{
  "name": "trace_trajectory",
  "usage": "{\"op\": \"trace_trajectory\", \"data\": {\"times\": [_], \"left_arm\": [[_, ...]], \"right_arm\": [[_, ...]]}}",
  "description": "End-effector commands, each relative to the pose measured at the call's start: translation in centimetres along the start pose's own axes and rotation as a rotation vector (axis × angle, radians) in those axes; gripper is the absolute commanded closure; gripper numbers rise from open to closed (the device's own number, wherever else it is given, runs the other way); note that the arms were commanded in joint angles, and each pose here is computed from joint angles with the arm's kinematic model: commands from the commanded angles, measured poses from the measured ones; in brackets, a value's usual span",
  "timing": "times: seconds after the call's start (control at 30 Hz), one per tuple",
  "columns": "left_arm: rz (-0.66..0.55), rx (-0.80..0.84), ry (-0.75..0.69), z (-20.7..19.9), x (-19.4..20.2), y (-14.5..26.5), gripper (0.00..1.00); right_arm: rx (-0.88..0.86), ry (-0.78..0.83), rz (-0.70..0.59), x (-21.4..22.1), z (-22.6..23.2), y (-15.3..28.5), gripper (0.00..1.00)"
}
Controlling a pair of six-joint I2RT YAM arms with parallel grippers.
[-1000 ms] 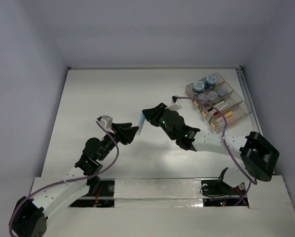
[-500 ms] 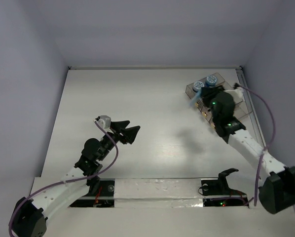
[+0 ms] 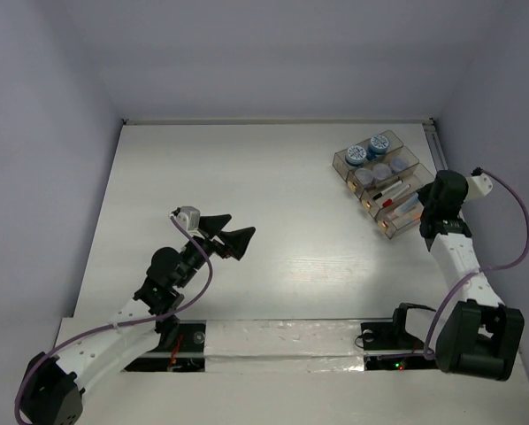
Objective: Sort the stationery into containers
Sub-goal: Place the pen in the storage box, then reset both arms
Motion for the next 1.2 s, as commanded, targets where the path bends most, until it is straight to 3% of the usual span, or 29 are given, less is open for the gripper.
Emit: {"op": "trace_trajectory", "data": {"times": [0.0, 0.43, 0.53, 0.57, 0.63, 0.67, 0.73, 0.77, 0.93, 1.17], "left_arm": [[-0.085, 0.039, -0.008, -0.8, -2.5, -0.6, 0.01], [-0.058, 0.026, -0.011, -0.7, -2.0, -1.0, 0.01], [-0.056, 0.024, -0.012, -0.7, -2.0, -1.0, 0.01], [-0.055, 0.022, -0.012, -0.6, -1.9, -1.0, 0.01], [-0.053, 0.022, -0.012, -0.6, -1.9, -1.1, 0.01], [-0.051, 0.023, -0.015, -0.6, -1.9, -1.1, 0.01], [-0.05, 0.022, -0.017, -0.6, -1.8, -1.1, 0.01], [-0.051, 0.024, -0.017, -0.6, -1.9, -1.1, 0.01], [-0.054, 0.023, -0.018, -0.6, -1.9, -1.0, 0.01], [-0.049, 0.019, -0.02, -0.6, -1.8, -1.1, 0.01]], "right_arm": [[-0.013, 0.053, 0.003, -0.3, 0.3, -1.3, 1.0], [0.059, 0.066, 0.066, 2.0, -1.5, -4.5, 1.0], [0.069, 0.059, 0.072, 2.1, -1.7, -4.4, 0.85], [0.069, 0.058, 0.072, 2.1, -1.7, -4.3, 0.7], [0.061, 0.052, 0.067, 1.8, -1.5, -4.0, 0.51], [0.06, 0.053, 0.069, 1.7, -1.3, -3.9, 0.34], [0.056, 0.052, 0.065, 1.3, -1.0, -3.6, 0.16], [0.038, 0.052, 0.06, 0.7, -0.5, -3.2, 0.03], [-0.057, 0.043, 0.041, -1.8, 1.9, -0.8, 0.0], [-0.458, -0.022, 0.084, -6.1, 6.4, 8.3, 0.0]]}}
Point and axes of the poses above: each gripper's point midway between its finger pads, its own y axis back along the fingers, its own z axis along the line the jaws close on, x = y × z, the point moved 9 cm from there along y, back along the fingers, and after that the axes turned 13 degrees about -y, right-handed, at the moved point
